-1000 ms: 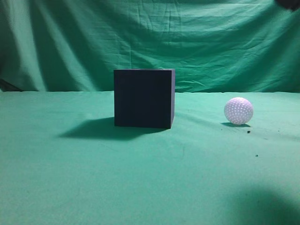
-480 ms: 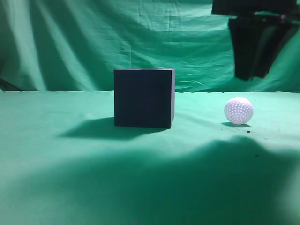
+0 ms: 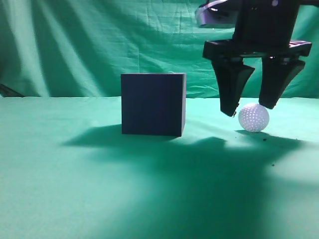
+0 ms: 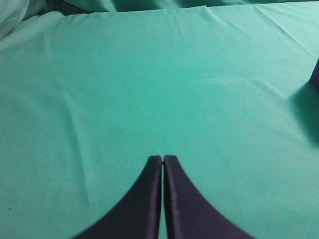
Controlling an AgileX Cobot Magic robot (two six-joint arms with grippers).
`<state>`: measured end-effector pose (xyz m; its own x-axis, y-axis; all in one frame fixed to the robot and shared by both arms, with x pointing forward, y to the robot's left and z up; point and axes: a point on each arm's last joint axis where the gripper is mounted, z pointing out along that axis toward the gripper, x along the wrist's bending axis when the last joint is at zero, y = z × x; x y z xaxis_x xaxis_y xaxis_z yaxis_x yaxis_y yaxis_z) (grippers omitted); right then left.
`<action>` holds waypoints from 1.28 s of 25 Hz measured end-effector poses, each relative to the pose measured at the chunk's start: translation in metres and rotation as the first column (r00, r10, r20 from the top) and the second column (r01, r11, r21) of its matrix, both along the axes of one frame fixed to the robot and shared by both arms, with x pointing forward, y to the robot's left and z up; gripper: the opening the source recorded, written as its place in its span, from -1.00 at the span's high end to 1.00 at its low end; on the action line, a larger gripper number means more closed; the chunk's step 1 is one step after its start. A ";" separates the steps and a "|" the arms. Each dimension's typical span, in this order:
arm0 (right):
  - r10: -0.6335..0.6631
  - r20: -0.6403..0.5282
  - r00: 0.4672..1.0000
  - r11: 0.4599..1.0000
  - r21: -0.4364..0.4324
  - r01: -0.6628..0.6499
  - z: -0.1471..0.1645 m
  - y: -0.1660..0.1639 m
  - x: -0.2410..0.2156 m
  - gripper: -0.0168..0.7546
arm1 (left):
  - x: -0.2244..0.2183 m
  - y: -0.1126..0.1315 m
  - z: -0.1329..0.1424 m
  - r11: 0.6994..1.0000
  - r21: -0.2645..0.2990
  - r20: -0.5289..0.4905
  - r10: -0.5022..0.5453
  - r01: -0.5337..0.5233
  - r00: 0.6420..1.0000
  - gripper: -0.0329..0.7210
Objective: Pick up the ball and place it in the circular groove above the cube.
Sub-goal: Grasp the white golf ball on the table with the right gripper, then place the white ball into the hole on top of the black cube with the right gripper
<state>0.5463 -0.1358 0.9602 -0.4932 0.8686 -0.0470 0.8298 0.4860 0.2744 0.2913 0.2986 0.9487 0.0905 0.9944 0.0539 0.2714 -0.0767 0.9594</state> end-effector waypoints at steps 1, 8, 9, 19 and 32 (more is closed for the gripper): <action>-0.004 -0.001 1.000 1.000 -0.001 0.004 -0.003 0.000 0.001 -0.37 | 0.000 0.000 0.000 1.000 0.000 0.000 0.000 0.000 1.000 0.91; -0.002 -0.016 1.000 1.000 -0.026 0.002 -0.016 0.001 0.005 -0.37 | 0.000 0.000 0.000 1.000 0.000 0.000 0.000 0.000 1.000 0.91; -0.001 -0.016 1.000 1.000 -0.028 0.001 -0.017 0.001 0.005 -0.23 | 0.000 0.000 0.000 1.000 0.000 0.000 0.000 0.000 1.000 0.91; -0.040 0.008 0.999 0.998 -0.039 0.040 -0.003 0.002 0.013 0.15 | 0.000 0.000 0.000 1.000 0.000 0.000 0.000 0.000 1.000 0.91; 0.113 0.198 0.974 0.974 0.173 -0.148 0.095 0.078 -0.013 0.15 | 0.000 0.000 0.000 1.000 0.000 0.000 0.000 0.000 1.000 0.91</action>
<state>0.5328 -0.0576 1.0551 -0.6009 0.7993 0.0071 0.6883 0.5129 0.5130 0.2913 0.2986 0.9487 0.0905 0.9944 0.0539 0.2714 -0.0767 0.9594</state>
